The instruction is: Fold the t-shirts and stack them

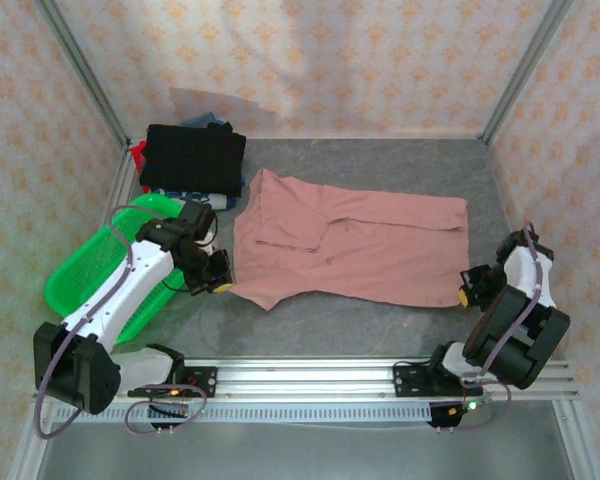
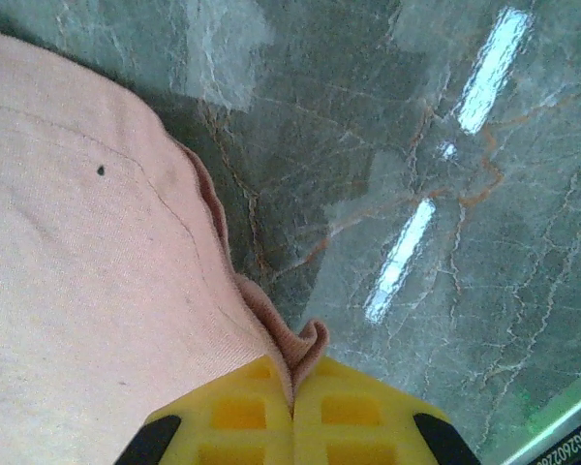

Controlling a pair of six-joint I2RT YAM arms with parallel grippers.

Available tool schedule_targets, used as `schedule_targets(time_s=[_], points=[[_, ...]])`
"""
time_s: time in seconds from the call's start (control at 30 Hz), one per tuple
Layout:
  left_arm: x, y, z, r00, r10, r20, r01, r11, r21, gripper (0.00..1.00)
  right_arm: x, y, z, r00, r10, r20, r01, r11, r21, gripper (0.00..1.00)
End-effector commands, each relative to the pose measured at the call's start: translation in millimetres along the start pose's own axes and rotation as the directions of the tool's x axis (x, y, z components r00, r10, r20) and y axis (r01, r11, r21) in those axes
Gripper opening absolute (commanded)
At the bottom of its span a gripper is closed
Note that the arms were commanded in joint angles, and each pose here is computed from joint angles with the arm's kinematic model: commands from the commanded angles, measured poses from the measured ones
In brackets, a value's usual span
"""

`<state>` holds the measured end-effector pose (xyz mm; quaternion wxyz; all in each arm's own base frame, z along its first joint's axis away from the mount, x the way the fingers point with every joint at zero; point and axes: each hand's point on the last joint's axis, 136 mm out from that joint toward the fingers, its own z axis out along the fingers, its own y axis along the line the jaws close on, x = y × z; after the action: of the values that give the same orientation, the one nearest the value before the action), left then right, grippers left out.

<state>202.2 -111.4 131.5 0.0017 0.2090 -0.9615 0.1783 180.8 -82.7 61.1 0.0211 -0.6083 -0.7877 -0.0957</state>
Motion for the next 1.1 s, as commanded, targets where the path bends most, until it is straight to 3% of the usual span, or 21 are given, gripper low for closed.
schedule_targets(time_s=[0.0,0.37,0.67,1.07], points=[[-18,-11,-7,0.999,0.02,0.037,-0.019,1.0,-0.024,0.0,4,-5,0,1.0,-0.009,-0.009,0.009,1.0,0.019,0.0],[-107,-88,-27,0.968,0.204,0.147,-0.204,0.979,-0.016,0.0,-40,41,-18,0.998,-0.055,0.032,0.056,0.998,-0.035,0.0],[-156,-118,-26,0.926,0.338,0.17,-0.326,0.941,-0.091,0.0,-64,72,-19,0.993,-0.11,0.036,0.111,0.993,-0.05,0.0],[-200,-142,-15,0.891,0.412,0.189,-0.391,0.91,-0.139,0.0,-77,100,-6,0.987,-0.161,0.017,0.162,0.986,-0.035,0.0]])
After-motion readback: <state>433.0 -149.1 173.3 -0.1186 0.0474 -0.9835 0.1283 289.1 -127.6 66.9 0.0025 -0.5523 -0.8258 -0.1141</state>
